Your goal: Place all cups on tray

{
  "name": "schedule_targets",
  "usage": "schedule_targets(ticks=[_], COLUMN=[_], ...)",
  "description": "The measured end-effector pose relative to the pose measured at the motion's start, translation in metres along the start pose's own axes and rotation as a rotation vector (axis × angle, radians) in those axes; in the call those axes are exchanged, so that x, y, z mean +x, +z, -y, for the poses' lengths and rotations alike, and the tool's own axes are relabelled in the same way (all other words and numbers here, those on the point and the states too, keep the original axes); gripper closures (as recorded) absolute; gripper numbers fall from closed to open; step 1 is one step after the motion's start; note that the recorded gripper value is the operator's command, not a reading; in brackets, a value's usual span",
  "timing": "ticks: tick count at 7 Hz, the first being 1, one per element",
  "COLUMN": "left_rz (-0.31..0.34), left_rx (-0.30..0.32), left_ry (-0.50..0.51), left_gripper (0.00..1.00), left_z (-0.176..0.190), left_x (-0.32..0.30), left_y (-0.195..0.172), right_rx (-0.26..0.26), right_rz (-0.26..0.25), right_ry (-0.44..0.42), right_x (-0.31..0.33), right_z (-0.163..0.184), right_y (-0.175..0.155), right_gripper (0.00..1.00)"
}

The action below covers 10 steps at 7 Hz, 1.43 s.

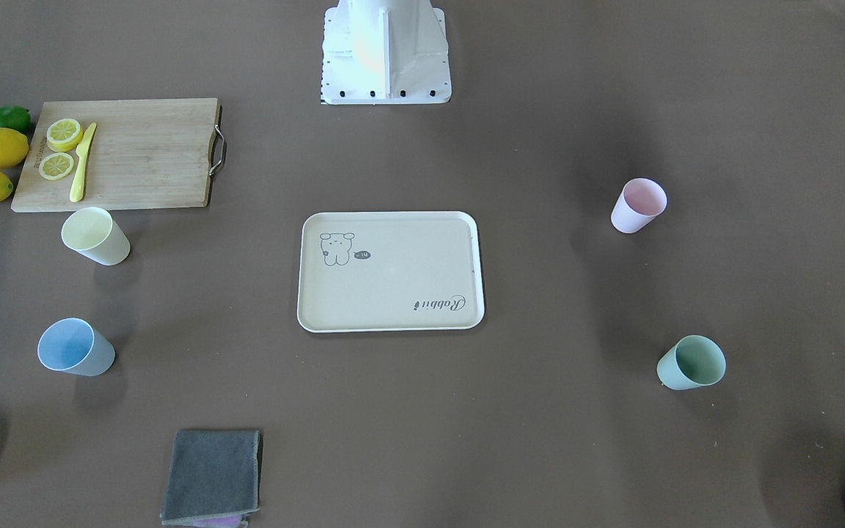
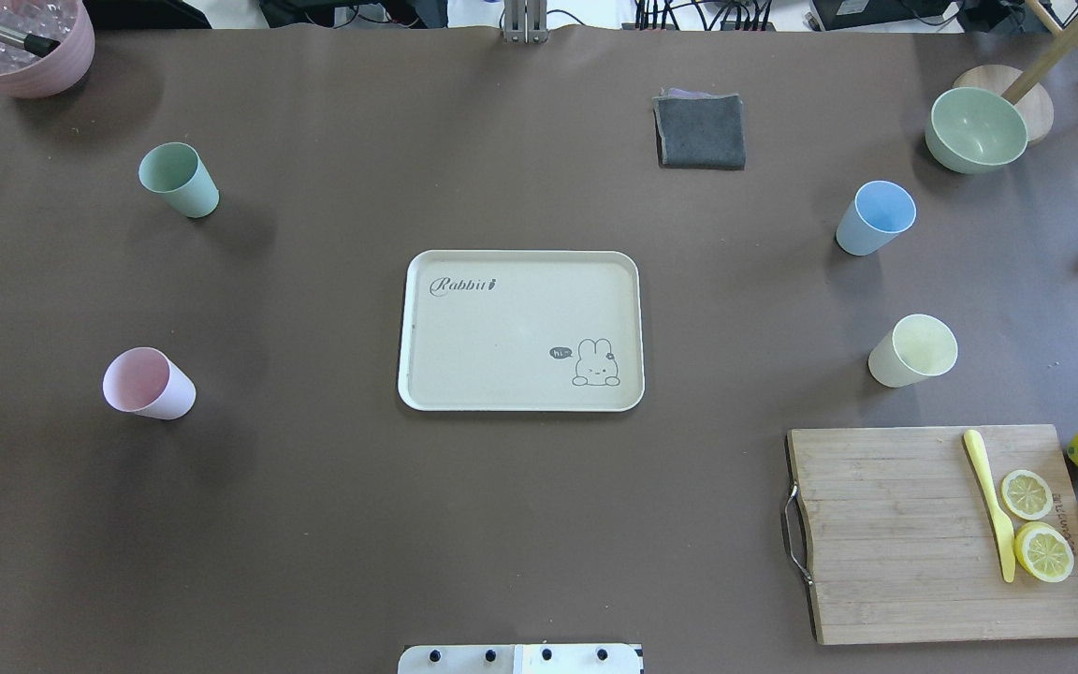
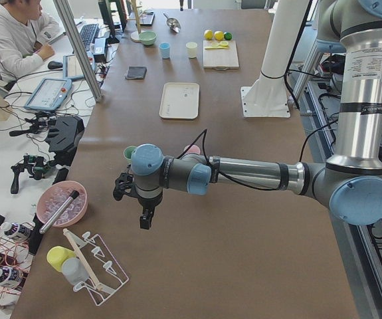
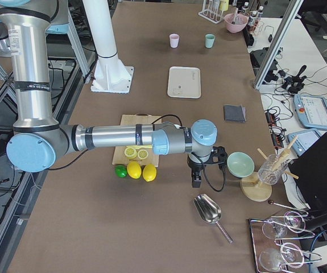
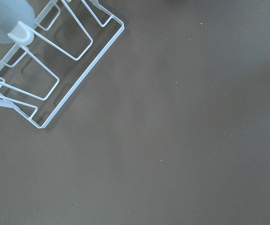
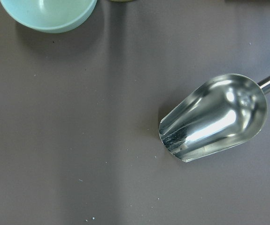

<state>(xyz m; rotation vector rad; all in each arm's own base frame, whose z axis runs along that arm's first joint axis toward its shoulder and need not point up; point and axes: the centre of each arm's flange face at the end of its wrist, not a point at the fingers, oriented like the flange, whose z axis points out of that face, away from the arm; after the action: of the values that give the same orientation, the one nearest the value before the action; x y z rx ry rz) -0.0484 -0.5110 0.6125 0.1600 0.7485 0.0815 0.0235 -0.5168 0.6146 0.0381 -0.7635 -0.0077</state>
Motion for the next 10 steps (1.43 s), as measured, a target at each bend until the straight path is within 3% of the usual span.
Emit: schedule_targets(ticks=[10], left_rz=[-0.010], left_rx=[0.004], left_ry=[-0.018], left_gripper=[0.02], left_z=[-0.012], left_x=[0.006], left_y=[-0.002], right_rx=[0.022], right_rz=[0.015], right_ry=[-0.016], right_x=[-0.013], right_z=[-0.001], right_y=[-0.011], right_gripper=[0.00])
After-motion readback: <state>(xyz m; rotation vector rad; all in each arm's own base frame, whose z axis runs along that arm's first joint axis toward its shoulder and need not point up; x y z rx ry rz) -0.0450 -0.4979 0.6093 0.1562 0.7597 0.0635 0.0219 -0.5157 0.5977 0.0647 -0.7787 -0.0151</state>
